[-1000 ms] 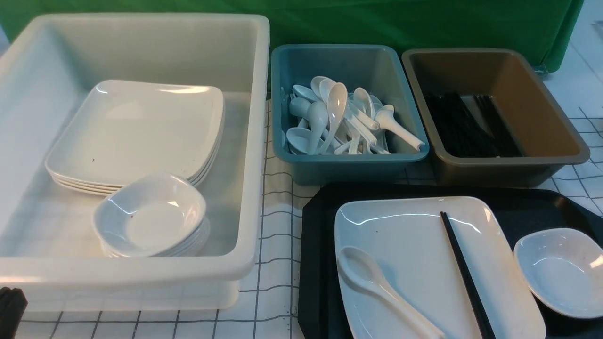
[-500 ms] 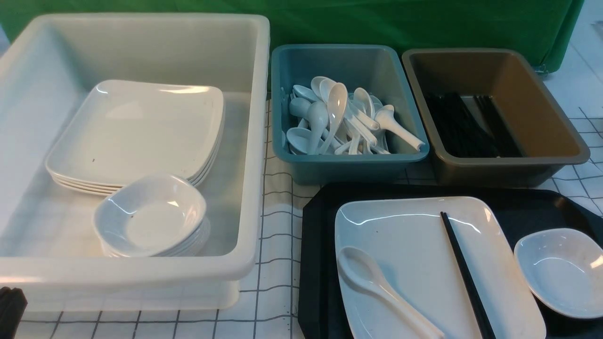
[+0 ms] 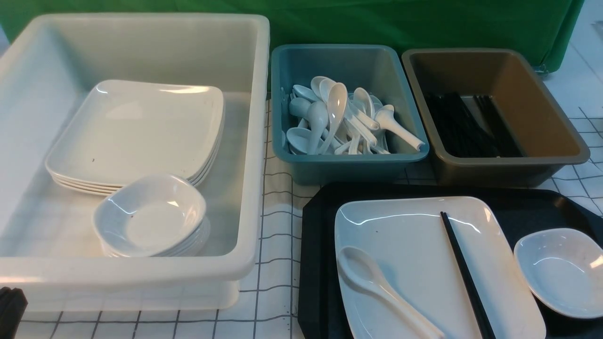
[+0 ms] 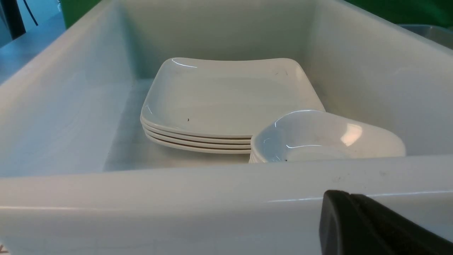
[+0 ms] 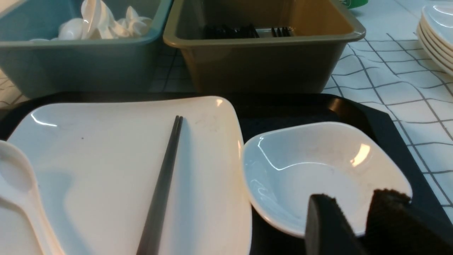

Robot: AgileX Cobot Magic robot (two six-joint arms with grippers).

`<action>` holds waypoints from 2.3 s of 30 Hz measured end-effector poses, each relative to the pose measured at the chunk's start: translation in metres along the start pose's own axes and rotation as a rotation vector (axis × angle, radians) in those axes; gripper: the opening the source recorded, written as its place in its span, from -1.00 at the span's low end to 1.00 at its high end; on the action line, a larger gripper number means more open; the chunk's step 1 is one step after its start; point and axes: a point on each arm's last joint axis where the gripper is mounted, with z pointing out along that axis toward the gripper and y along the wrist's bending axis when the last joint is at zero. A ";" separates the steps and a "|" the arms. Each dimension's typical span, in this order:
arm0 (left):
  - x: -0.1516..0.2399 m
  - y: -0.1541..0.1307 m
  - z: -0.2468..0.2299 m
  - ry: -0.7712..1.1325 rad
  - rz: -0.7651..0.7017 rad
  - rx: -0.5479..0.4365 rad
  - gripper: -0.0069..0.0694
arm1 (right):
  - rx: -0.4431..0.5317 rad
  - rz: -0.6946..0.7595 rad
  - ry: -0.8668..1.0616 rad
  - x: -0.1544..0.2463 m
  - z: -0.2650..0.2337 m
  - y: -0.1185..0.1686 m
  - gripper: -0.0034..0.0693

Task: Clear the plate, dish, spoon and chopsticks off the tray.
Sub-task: Use the right arm to grab a pair of chopsticks from the plate

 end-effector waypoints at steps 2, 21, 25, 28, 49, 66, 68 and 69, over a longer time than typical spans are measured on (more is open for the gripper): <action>0.000 0.000 0.000 0.000 0.000 0.000 -0.81 | 0.000 0.002 -0.005 0.000 0.000 0.000 -0.24; 0.000 0.000 0.000 0.000 0.000 0.000 -0.81 | -0.064 1.086 -0.057 -0.005 0.001 0.002 -0.25; 0.000 0.000 0.000 0.000 0.000 0.000 -0.81 | -0.071 1.078 -0.063 -0.006 0.000 0.002 -0.36; 0.000 0.000 0.000 0.000 0.000 0.000 -0.81 | -0.123 0.921 -0.141 -0.022 -0.005 0.003 -0.76; 0.000 0.000 0.000 0.000 0.000 0.000 -0.81 | -0.276 0.137 1.047 -0.089 0.094 0.032 -0.62; 0.000 0.000 0.000 0.000 0.000 0.000 -0.81 | -0.234 -0.204 1.244 -0.071 0.186 0.102 0.36; 0.000 0.000 0.000 0.000 0.000 0.000 -0.81 | -0.219 -0.207 1.256 -0.065 0.195 0.106 0.39; 0.000 0.000 0.000 0.000 0.000 0.000 -0.81 | -0.214 -0.206 1.262 -0.061 0.199 0.107 0.40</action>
